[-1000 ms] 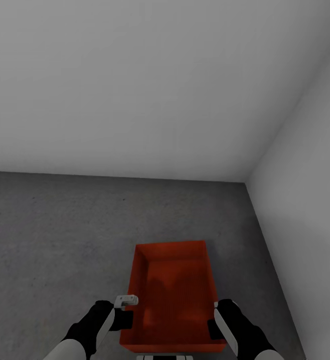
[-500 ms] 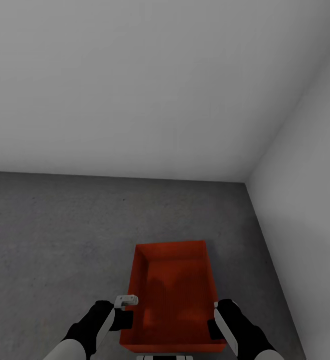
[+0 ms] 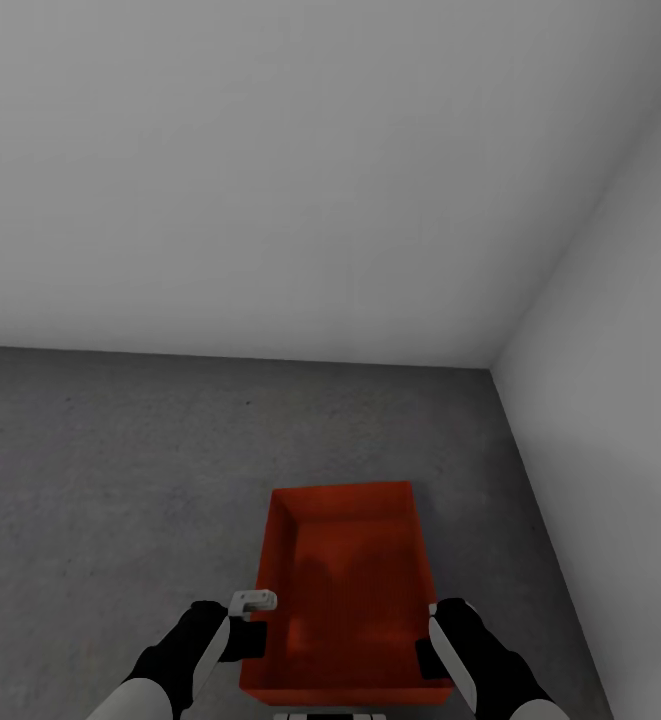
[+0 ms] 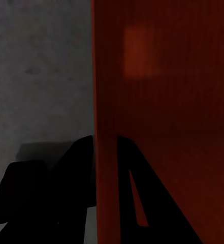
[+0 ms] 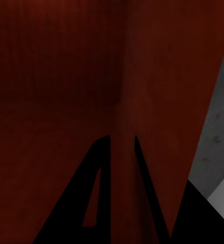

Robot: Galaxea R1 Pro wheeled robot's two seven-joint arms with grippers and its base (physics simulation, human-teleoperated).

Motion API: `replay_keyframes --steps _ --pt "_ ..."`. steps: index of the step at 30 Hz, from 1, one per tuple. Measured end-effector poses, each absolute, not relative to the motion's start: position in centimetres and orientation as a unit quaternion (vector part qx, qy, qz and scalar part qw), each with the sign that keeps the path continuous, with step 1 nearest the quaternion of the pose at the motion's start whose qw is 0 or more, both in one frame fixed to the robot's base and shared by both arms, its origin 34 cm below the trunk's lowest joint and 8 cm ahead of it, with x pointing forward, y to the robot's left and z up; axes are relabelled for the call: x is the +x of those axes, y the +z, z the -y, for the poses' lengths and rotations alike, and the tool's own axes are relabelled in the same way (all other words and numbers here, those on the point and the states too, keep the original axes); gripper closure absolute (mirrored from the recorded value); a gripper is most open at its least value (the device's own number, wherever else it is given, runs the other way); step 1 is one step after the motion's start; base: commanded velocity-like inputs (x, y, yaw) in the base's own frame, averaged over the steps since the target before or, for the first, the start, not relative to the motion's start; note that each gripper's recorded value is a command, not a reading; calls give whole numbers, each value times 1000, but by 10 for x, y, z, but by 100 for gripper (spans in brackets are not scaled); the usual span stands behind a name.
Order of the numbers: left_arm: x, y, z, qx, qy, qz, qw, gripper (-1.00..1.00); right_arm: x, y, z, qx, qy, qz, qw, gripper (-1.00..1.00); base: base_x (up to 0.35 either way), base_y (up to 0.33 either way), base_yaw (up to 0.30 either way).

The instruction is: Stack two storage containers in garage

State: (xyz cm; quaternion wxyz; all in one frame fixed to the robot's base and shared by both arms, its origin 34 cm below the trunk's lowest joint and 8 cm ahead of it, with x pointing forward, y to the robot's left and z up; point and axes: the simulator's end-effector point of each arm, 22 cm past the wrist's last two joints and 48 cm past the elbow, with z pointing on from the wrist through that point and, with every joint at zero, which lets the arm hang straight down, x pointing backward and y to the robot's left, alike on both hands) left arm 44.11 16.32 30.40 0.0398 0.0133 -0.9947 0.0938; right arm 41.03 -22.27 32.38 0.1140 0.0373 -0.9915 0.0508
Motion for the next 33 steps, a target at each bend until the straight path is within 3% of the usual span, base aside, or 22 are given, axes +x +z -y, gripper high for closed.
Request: replay_keyframes --steps 33 --pt "444 288 -163 13 94 995 32 100 413 308 223 37 51 992 106 100 0 0 0"
